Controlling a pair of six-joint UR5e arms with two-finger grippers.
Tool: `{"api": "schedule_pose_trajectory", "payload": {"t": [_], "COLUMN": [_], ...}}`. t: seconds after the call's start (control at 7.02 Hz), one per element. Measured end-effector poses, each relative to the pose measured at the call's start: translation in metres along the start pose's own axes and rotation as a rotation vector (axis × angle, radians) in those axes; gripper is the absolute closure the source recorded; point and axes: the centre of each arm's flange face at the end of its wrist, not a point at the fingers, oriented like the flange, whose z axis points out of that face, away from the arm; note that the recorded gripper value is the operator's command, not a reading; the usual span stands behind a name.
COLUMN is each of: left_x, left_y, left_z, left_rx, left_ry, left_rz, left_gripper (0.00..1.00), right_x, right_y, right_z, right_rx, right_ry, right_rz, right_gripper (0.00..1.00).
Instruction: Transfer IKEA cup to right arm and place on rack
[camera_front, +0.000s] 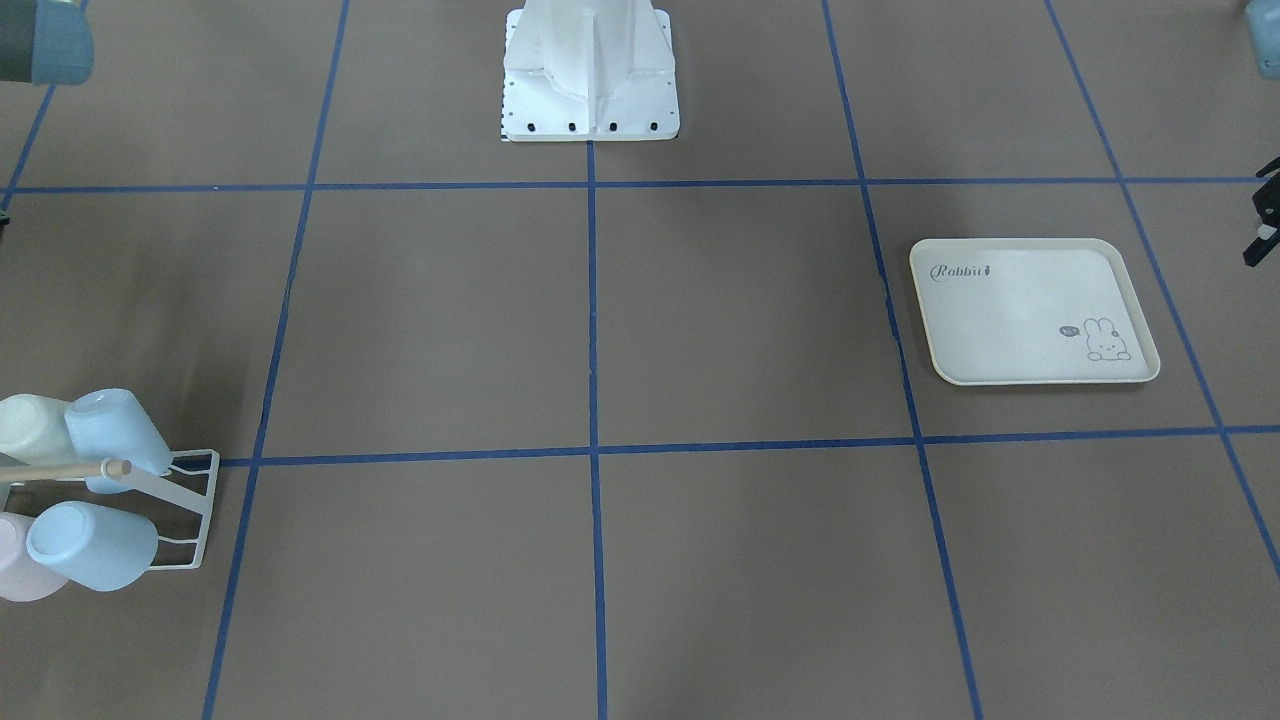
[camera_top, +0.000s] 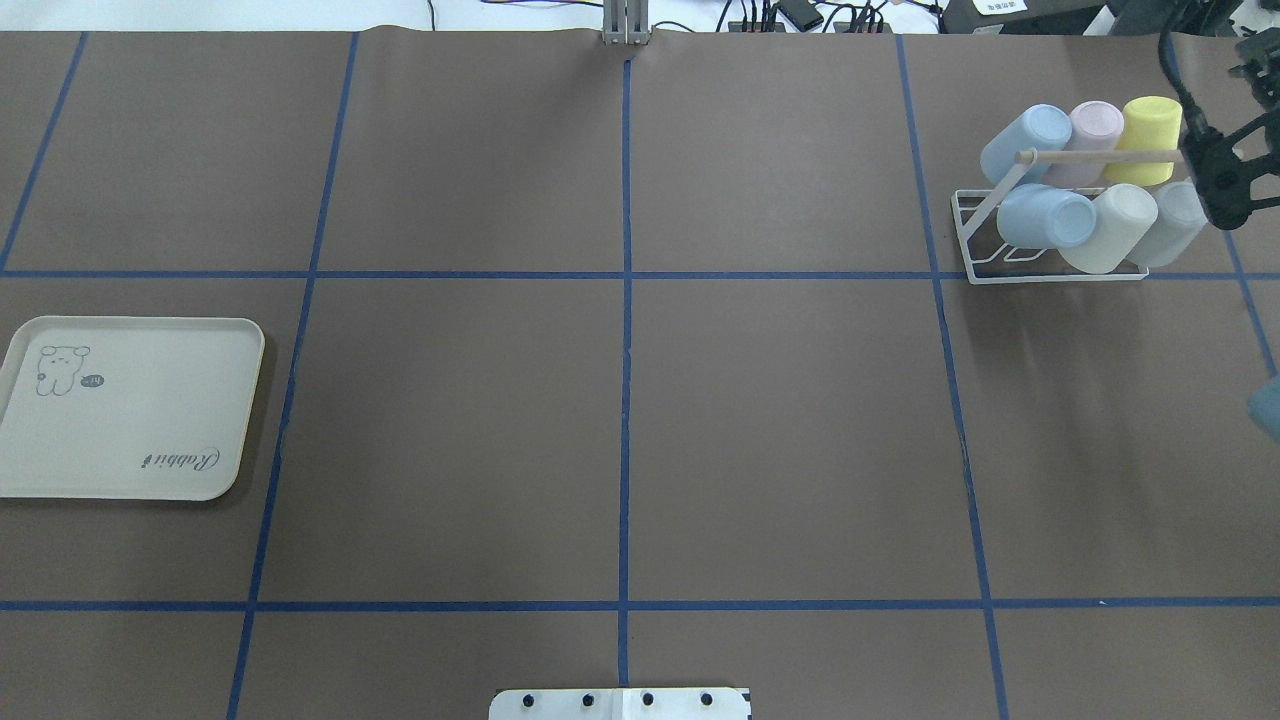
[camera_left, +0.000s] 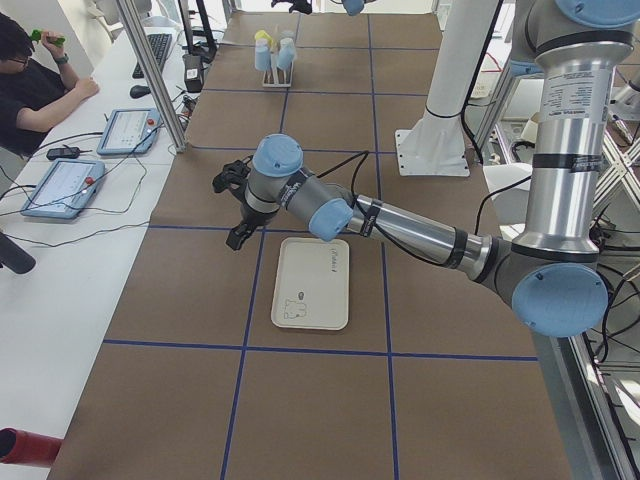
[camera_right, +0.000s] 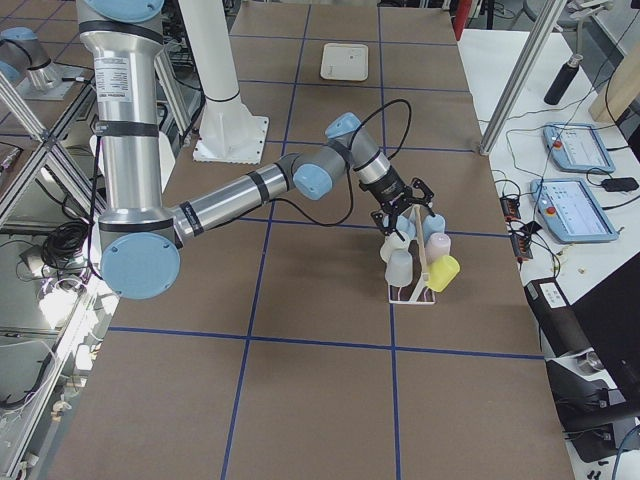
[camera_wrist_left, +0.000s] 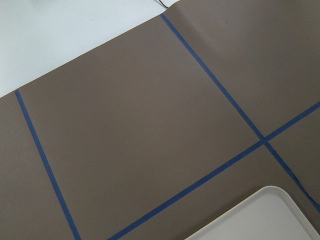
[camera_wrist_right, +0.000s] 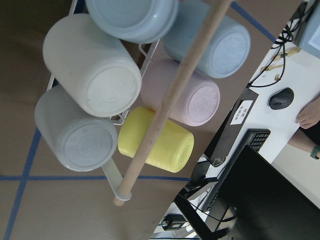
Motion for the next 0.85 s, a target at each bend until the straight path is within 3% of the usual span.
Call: {"api": "schedule_pose_trajectory", "payload": {"t": [0.14, 0.43, 0.57, 0.85], "left_x": [0.000, 0.000, 0.000, -0.001], "left_y": [0.000, 0.000, 0.000, 0.001], "left_z": [0.000, 0.001, 0.001, 0.001], "left_rx": [0.000, -0.002, -0.002, -0.002], "left_ry": [0.000, 0.000, 0.000, -0.001], "left_rz": [0.000, 0.000, -0.001, -0.001], "left_gripper": [0.00, 0.00, 0.00, 0.00], "right_x": [0.002, 0.000, -0.003, -0.012], "right_y": [0.015, 0.042, 0.058, 0.078], "right_z": [-0.008, -0.014, -0.017, -0.013], "right_rx": [0.047, 0.109, 0.116, 0.060], "right_ry": [-0.022, -0.135, -0.194, -0.287], "right_rz": [0.148, 0.420, 0.545, 0.779], "right_gripper": [0.01, 0.00, 0.00, 0.01]}}
